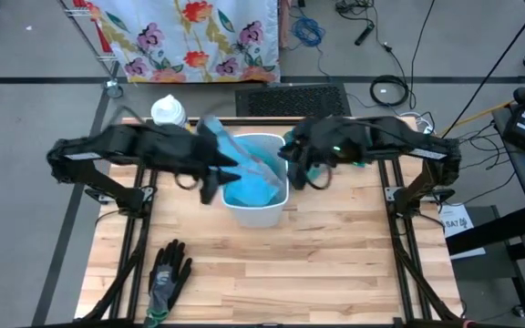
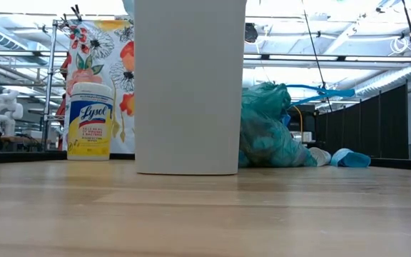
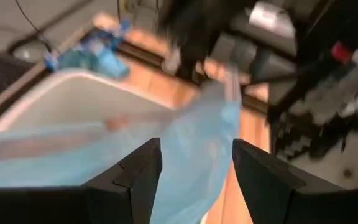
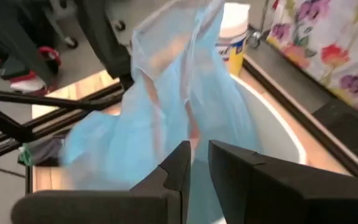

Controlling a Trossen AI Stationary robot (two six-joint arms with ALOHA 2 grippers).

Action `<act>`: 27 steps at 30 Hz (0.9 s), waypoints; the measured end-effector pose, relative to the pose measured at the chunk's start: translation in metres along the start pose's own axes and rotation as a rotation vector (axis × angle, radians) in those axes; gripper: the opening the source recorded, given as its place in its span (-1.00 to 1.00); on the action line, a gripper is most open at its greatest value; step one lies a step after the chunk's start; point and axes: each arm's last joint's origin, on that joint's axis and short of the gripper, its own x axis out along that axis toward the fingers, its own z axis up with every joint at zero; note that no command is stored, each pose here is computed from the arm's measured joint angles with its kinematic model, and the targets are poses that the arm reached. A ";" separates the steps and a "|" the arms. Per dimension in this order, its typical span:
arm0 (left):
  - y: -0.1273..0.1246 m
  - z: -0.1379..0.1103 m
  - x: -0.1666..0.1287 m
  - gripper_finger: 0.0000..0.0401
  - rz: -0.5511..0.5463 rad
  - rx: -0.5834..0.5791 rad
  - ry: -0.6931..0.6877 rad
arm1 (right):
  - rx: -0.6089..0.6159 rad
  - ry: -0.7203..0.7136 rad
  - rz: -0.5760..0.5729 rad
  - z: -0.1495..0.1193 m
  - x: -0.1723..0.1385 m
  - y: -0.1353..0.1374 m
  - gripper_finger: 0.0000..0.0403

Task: Place trash/remove bag and relplace
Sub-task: Insert the light blue trash bag into the white trash bin

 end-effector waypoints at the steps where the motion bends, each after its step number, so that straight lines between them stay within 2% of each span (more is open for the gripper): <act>1: 0.002 0.002 -0.012 -0.01 0.008 -0.015 -0.028 | -0.001 0.012 0.012 0.002 0.008 -0.002 -0.75; 6: 0.011 0.002 -0.046 -0.04 0.098 -0.100 -0.102 | 0.005 0.008 0.020 0.013 0.038 -0.016 -0.75; 11: 0.024 -0.015 -0.058 -0.14 0.271 -0.207 -0.015 | -0.005 0.004 0.063 0.022 0.059 -0.031 -0.75; 17: 0.026 -0.023 -0.047 -0.18 0.345 -0.261 0.077 | -0.072 0.027 0.078 0.022 0.080 -0.038 -0.75; 27: 0.034 -0.029 -0.033 -0.18 0.458 -0.299 0.181 | -0.077 0.041 0.154 0.022 0.095 -0.034 -0.75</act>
